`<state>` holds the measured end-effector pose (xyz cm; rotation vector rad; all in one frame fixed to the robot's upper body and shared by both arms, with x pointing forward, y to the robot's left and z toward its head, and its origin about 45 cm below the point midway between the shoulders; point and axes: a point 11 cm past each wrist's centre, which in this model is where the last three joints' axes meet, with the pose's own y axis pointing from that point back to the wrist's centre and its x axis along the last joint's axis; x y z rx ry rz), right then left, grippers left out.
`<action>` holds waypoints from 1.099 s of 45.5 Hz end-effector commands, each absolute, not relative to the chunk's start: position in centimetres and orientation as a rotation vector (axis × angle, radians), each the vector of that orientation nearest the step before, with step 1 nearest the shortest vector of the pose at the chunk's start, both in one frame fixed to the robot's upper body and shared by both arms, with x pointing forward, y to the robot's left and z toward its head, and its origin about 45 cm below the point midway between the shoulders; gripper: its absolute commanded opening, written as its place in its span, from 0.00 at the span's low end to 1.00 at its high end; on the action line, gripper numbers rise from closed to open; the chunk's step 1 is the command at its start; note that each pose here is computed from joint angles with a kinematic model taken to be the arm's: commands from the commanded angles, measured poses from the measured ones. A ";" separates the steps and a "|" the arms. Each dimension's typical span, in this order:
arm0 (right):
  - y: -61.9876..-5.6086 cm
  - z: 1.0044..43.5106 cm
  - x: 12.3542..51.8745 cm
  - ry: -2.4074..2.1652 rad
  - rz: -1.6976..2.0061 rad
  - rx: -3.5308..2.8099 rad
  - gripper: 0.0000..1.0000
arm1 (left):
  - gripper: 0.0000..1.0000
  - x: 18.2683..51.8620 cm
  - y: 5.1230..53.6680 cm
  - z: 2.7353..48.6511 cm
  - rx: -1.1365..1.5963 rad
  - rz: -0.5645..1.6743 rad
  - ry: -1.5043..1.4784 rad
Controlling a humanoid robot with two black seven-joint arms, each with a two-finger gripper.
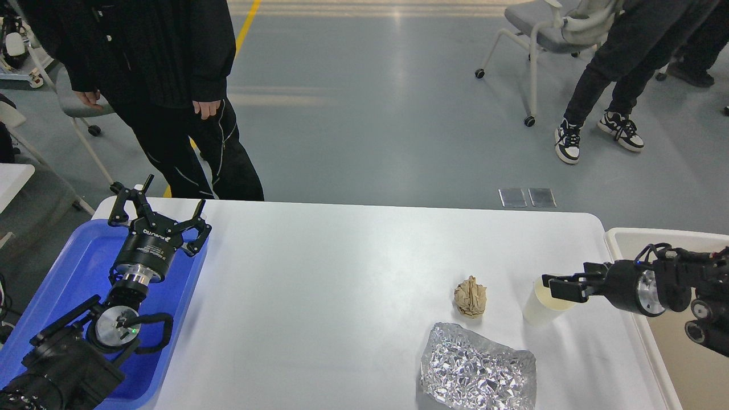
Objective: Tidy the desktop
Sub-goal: 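Close the right gripper around the white paper cup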
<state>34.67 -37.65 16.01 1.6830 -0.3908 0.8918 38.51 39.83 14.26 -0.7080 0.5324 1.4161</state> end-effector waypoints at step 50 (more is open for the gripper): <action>-38.7 12.3 34.5 -0.399 0.870 1.636 0.00 | 1.00 38.5 39.8 14.2 -0.707 1.416 0.533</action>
